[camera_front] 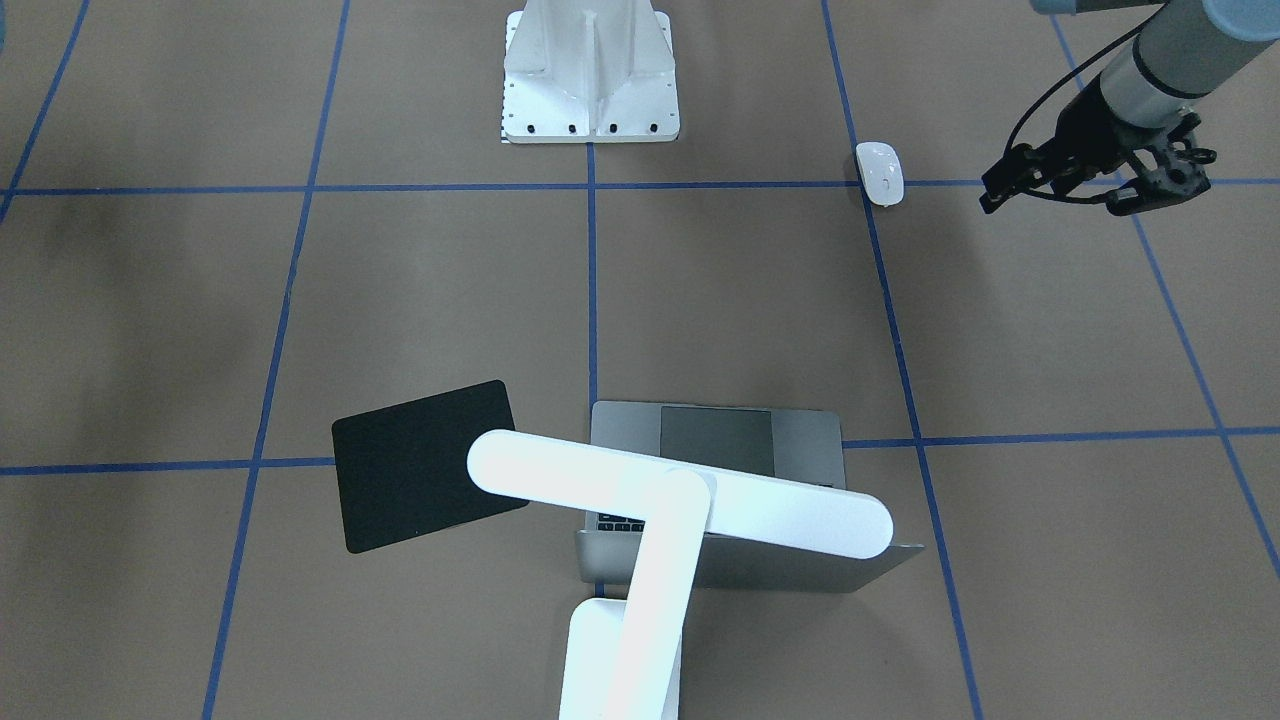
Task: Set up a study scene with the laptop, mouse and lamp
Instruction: 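Withdraw the right arm while the left gripper reaches toward the white mouse, then lower the left gripper and grasp the white mouse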
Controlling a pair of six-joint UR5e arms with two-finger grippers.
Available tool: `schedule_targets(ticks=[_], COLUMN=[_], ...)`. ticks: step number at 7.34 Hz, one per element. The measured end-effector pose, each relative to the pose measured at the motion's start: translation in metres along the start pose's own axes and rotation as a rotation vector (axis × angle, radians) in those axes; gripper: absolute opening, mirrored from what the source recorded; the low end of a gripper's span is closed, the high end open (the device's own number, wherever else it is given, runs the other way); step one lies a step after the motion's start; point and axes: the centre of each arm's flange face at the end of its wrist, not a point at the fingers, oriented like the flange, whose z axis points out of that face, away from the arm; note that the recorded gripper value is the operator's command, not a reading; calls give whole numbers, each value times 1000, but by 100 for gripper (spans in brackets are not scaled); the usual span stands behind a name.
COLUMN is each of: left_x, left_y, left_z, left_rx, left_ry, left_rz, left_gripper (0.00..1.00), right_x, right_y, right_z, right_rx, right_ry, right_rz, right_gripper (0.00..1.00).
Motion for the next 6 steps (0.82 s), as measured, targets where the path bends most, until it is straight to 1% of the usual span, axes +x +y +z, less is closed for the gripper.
schedule_targets(ticks=[1, 2, 4, 6], left_x=[0, 11, 32, 25], left_y=[15, 33, 71, 98], left_z=[21, 46, 89, 120], left_rx=[-27, -41, -54, -59], left_ry=[-19, -46, -89, -121], left_rz=[13, 23, 78, 139], left_gripper=[100, 100, 100, 100], right_x=[4, 6, 8, 9], right_y=[5, 9, 13, 13], right_z=[4, 7, 9, 9], right_rx=[-11, -20, -25, -25], right_ry=[4, 7, 12, 23], right_rz=[-12, -21, -29, -31], right_gripper=[100, 100, 100, 100])
